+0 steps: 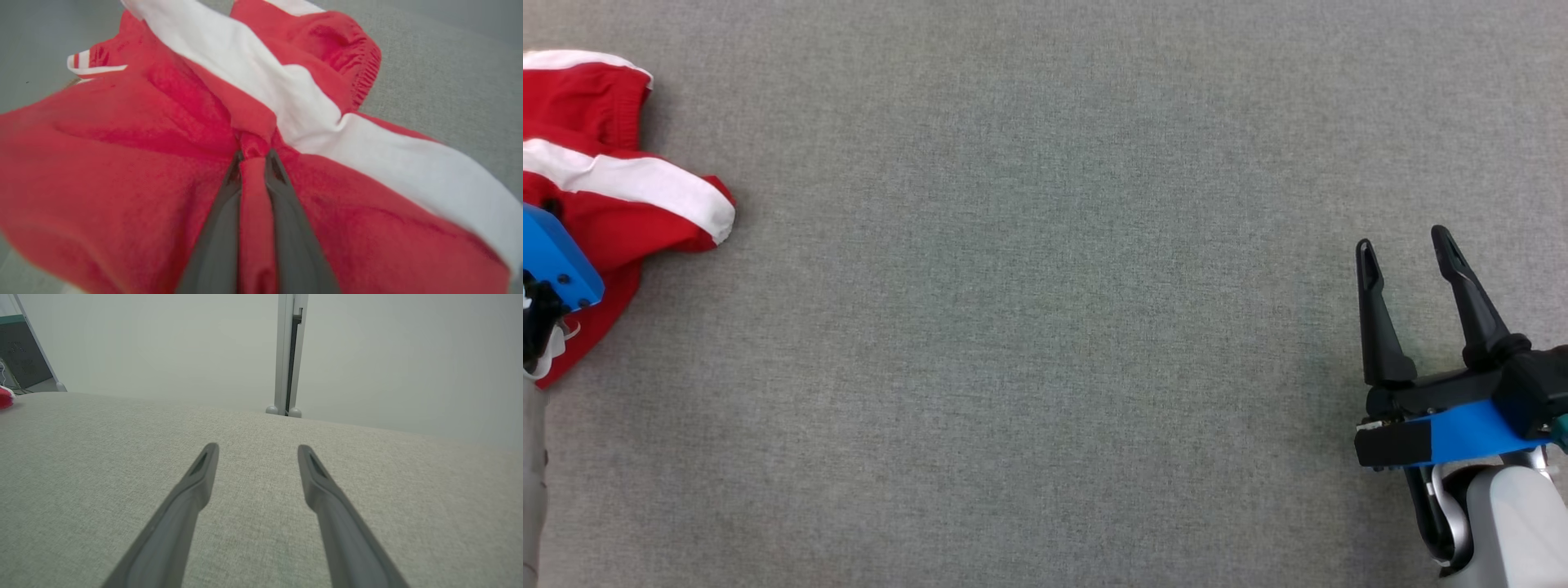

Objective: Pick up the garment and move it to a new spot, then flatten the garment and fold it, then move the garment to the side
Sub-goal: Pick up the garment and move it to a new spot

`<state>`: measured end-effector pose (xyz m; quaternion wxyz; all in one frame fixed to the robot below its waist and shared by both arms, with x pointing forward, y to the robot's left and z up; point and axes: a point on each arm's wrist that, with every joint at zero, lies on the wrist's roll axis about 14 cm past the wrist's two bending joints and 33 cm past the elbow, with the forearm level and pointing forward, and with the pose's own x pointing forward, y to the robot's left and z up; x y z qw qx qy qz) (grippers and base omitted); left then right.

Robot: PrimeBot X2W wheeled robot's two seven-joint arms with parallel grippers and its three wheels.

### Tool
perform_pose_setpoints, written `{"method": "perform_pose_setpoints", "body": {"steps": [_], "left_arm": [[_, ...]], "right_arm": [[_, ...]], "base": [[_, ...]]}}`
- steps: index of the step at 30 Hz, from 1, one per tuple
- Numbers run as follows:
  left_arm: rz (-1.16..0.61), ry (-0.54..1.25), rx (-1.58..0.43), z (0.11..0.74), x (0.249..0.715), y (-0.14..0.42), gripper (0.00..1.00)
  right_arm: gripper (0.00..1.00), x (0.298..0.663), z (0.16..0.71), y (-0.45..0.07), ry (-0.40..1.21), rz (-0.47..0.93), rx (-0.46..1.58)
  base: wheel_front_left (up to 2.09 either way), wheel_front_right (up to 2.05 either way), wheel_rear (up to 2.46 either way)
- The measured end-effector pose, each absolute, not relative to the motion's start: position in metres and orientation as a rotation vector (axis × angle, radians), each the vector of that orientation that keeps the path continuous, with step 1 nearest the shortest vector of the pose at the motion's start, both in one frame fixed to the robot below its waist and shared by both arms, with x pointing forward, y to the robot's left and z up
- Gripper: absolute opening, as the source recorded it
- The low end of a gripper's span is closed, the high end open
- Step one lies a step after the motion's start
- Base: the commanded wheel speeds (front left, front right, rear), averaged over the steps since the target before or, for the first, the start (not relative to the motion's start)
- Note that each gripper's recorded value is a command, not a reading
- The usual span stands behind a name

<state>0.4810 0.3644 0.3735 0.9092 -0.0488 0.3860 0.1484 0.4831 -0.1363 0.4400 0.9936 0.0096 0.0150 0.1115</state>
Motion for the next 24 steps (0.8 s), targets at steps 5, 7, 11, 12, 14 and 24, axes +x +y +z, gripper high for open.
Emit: {"method": "perform_pose_setpoints", "body": {"steps": [5, 7, 11, 12, 14, 24], "left_arm": [[0.294, 0.664, -0.049, 0.4, 0.492, 0.372, 0.0], [0.284, 0.566, -0.009, 0.423, 0.502, 0.375, 0.0], [0.259, 0.348, 0.041, 0.48, 0.523, 0.373, 0.0], [0.248, 0.295, 0.051, 0.496, 0.528, 0.369, 0.0], [0.227, 0.193, 0.09, 0.526, 0.536, 0.361, 0.0], [-0.071, -0.177, 0.178, 0.656, 0.581, 0.229, 0.0]], "right_arm": [[1.0, 0.481, 0.444, -0.134, 0.022, 0.225, 0.023], [1.0, 0.48, 0.448, -0.131, 0.015, 0.23, 0.029], [1.0, 0.476, 0.458, -0.126, -0.001, 0.239, 0.043], [1.0, 0.474, 0.461, -0.124, -0.01, 0.241, 0.047], [1.0, 0.471, 0.467, -0.122, -0.018, 0.242, 0.058], [1.0, 0.445, 0.485, -0.147, -0.043, 0.161, 0.081]], "base": [[0.0, 0.0, 0.0], [0.0, 0.0, 0.0], [0.0, 0.0, 0.0], [0.0, 0.0, 0.0], [0.0, 0.0, 0.0], [0.0, 0.0, 0.0]]}}
